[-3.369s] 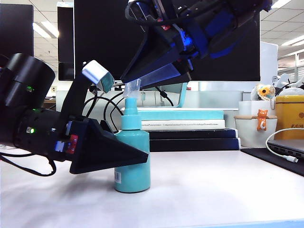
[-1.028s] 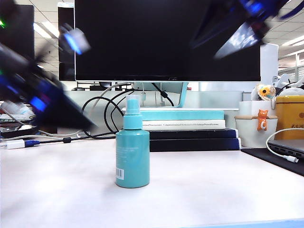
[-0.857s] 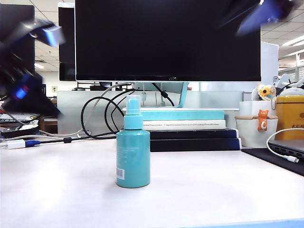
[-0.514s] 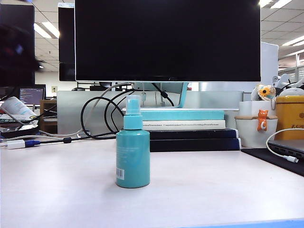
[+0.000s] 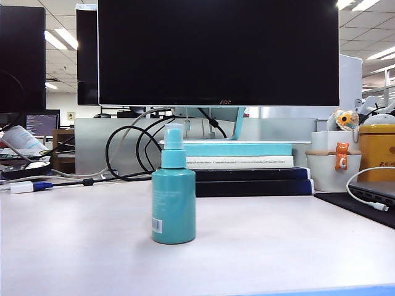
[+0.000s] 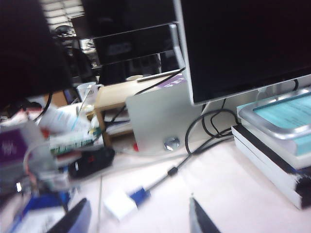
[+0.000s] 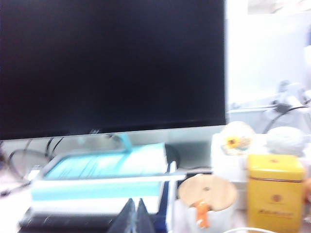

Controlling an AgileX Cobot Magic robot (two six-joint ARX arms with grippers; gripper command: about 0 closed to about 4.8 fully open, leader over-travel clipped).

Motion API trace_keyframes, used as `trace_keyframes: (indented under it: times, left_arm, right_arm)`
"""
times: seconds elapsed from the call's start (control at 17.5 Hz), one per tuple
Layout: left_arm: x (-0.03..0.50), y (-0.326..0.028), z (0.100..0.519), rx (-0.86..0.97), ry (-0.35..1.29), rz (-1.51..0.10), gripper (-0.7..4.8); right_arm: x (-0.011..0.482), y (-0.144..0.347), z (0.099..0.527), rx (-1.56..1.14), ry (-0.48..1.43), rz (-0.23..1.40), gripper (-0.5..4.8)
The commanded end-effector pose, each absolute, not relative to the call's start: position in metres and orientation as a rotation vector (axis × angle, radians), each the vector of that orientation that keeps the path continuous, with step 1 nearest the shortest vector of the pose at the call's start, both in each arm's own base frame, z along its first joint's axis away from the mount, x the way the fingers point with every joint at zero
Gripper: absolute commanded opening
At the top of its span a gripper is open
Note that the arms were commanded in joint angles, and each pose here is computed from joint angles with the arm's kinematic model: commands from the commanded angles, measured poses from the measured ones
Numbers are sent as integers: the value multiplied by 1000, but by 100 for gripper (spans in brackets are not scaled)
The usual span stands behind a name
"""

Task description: Pick up the sprayer with the left hand, pick up its lid with the right hand then put the lid on the sprayer.

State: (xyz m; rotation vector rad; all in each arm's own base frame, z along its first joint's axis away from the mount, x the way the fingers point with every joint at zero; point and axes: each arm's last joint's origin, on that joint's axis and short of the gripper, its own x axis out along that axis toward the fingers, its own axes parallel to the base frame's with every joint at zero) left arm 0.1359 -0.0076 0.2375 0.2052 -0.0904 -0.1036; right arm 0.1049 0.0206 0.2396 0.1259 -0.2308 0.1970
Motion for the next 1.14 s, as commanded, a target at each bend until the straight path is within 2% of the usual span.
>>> trace_keyframes:
  times: [0.06,0.17,0.23,0.4,0.46,0.51,0.63,0.69,0.86,1.14]
  left_arm:
    - [109,-4,208,109,-176,-35,271]
    - [96,-3,190,64,-232,-3,271]
    - [96,-1,184,63,-186,24,272]
    - [98,-1,175,69,-93,48,264]
    - [98,0,173,70,-71,53,241]
    - [98,0,171,71,-59,55,207]
    - [98,0,171,72,-55,54,-1]
    - [98,0,170,74,-47,59,-6]
    - [98,1,170,72,-41,94,-6]
    - [98,0,166,70,-5,82,-5]
  right_arm:
    - [98,18,228,149,-283,156,-5]
    - [98,18,212,149,-256,155,-5]
    - [101,18,192,183,-204,135,-5]
    - [103,16,171,150,-37,63,-5]
    - [103,16,167,129,-2,36,-5]
    - [103,16,165,131,22,32,-5]
    - [102,16,157,144,104,25,-5]
    - [101,15,147,133,198,12,-5]
    - [102,16,154,169,132,27,-5]
    - [102,16,154,167,137,27,-4]
